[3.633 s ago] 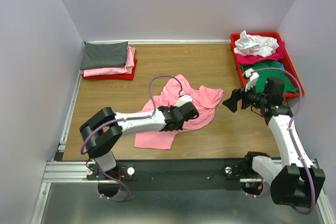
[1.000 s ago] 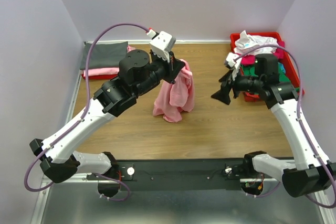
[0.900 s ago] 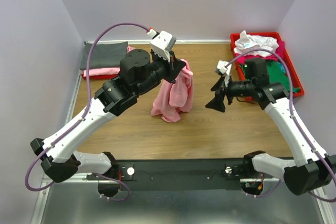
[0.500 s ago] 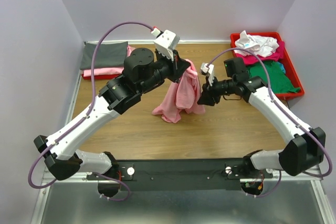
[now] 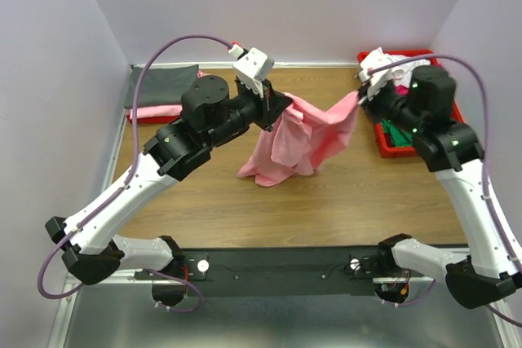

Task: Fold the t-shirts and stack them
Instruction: Flatten the tshirt out

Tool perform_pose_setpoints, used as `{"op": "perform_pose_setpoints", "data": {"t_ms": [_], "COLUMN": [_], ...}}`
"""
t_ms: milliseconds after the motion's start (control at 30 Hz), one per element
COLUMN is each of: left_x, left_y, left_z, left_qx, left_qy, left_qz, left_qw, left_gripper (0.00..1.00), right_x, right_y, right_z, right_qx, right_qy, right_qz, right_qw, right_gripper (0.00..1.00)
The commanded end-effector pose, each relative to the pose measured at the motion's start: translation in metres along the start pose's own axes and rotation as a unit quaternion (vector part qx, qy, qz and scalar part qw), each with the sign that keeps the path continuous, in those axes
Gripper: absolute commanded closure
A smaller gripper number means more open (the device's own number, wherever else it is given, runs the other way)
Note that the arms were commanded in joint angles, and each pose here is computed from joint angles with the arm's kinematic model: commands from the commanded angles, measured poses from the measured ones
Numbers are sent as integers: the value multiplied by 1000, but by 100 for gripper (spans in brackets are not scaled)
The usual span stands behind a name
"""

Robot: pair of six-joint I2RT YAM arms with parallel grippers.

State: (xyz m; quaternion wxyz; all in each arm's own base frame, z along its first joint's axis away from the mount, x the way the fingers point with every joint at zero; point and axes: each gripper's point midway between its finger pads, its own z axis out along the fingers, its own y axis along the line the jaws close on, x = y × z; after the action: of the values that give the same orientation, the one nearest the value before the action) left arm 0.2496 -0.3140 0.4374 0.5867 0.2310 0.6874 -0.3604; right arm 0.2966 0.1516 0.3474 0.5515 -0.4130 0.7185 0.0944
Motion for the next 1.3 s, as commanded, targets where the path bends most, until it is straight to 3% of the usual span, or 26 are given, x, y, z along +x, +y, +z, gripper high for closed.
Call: {"op": "perform_pose_setpoints", "data": {"t_ms": [0,267,533,667,800,900,1067,1133,1200,1267], "left_x": [-23,-49,-90,-82,-62,-39,-14,-13,-33,-57], "left_y": [-20,-83,-98,-72,-16,23,85,105,119,124], "left_z": [-24,-44,-74,-72,-60,-52,-31,-20,-14,-16], "left_qx": [57,225,252,179,31,-62,-184,-218,-244,-262], "left_qy": [-29,-37,-91,-88,-61,-31,4,21,12,-9], "left_qz": [28,44,46,51,60,71,129,187,235,261], "left_qw": [998,973,962,979,996,995,974,958,941,929], "left_gripper": [100,100,100,100,100,100,100,100,100,100], "right_x": [-29,-127,-173,-172,-157,-143,-115,-121,-120,-147], "right_y": [-76,-146,-157,-160,-162,-162,-161,-168,-186,-201], "right_z": [-40,-126,-183,-185,-160,-132,-62,-51,-31,-46], "right_qx": [164,305,363,371,352,324,249,246,259,290], "right_qy": [9,-84,-136,-130,-108,-90,-62,-69,-58,-85], "right_qz": [-44,-72,-103,-108,-104,-96,-71,-64,-57,-64], "right_qw": [985,946,916,913,924,937,964,965,963,951], "right_gripper": [100,100,100,100,100,99,100,100,100,100]}}
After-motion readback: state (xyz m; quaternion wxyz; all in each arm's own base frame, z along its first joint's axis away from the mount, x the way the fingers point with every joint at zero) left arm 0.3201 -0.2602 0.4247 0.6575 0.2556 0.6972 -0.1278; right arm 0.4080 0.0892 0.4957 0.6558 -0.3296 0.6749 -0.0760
